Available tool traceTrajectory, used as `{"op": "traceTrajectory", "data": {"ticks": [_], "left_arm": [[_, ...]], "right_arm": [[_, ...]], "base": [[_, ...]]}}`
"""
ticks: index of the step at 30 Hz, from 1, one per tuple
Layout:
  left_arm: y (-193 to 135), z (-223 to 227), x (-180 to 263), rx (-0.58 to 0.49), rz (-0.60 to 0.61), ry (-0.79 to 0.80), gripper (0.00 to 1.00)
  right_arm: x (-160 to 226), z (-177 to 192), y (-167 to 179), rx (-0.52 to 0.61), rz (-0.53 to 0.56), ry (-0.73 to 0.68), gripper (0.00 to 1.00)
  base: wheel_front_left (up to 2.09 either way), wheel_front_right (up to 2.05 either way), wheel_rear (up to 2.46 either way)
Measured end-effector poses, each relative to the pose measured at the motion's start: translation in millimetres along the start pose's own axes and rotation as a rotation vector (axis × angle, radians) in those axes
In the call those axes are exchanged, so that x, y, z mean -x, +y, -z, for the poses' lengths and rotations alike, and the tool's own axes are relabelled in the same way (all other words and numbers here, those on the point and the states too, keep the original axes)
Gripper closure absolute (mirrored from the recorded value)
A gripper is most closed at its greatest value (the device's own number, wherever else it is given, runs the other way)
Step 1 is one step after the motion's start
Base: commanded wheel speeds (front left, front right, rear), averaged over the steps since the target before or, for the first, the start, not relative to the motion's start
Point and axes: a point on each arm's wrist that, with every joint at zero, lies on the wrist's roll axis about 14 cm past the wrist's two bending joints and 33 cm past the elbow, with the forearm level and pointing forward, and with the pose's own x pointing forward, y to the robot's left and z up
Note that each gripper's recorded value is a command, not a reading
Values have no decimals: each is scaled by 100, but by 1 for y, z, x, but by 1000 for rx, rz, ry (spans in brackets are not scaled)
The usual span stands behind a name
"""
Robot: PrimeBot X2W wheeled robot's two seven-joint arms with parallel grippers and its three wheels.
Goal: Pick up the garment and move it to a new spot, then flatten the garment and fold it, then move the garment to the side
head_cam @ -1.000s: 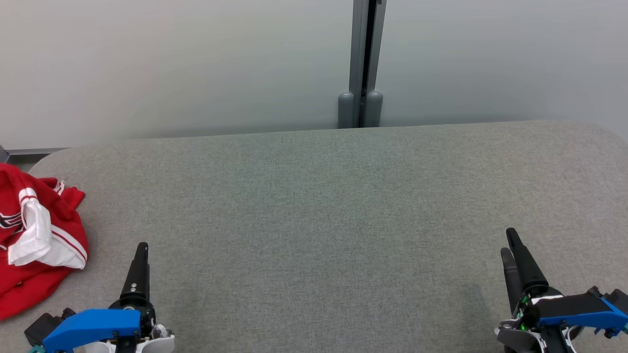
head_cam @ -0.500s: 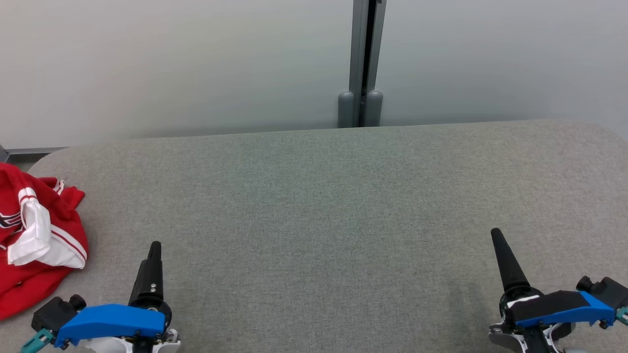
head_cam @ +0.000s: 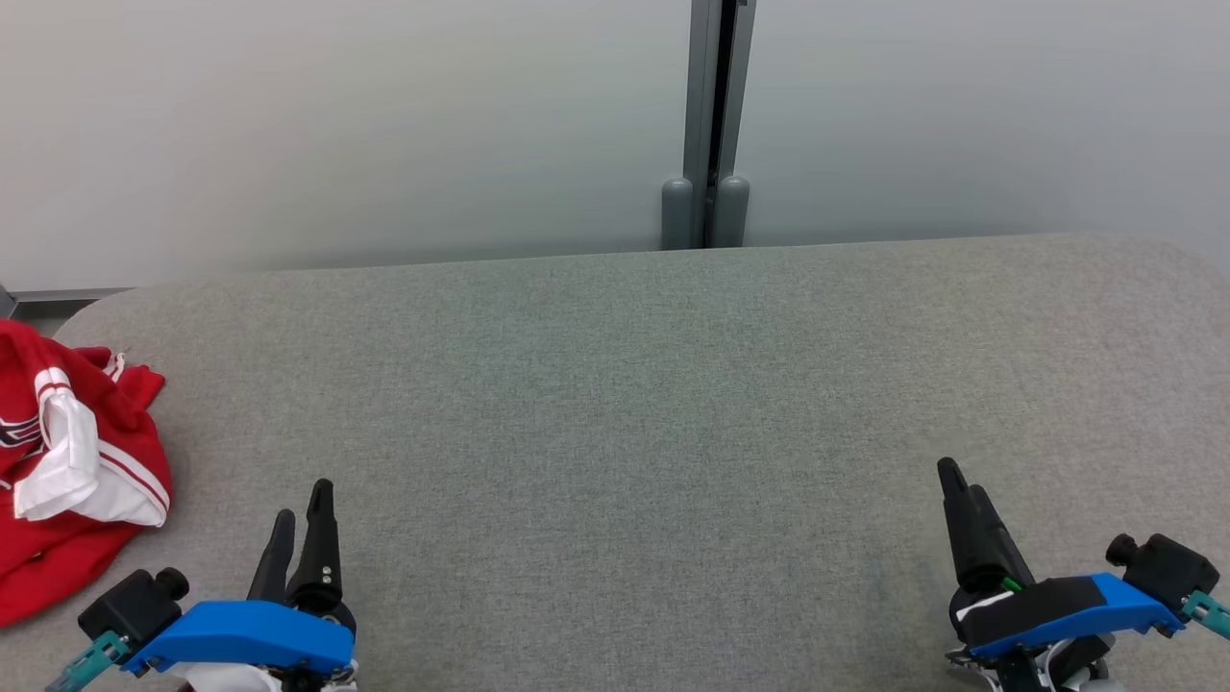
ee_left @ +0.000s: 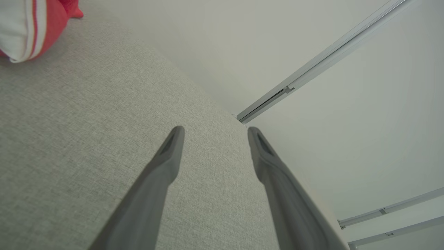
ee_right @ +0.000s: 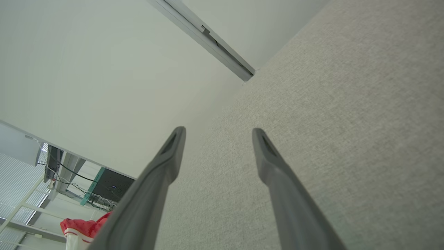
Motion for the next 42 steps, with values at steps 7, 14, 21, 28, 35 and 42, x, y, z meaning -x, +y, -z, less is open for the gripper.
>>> {"op": "traceTrajectory", "data": {"ticks": [7,14,21,28,35,42], "left_arm": [[3,4,2,-109,0,12,0],[4,9,3,-231,12,29,0],[6,10,4,-318,12,30,0],[12,6,5,-400,2,19,0],[18,3,8,-464,-16,5,0],[19,3,8,-517,-20,-2,0]], "right_arm": [[0,5,2,134,-11,11,0],[0,8,5,252,-30,15,0],[0,9,4,356,-35,16,0],[1,12,4,446,-46,22,0],[3,6,-2,525,-32,1,0],[3,-1,-8,594,-13,-21,0]], "base": [[0,0,0],[0,0,0],[0,0,0],[0,0,0],[0,0,0],[0,0,0]]}}
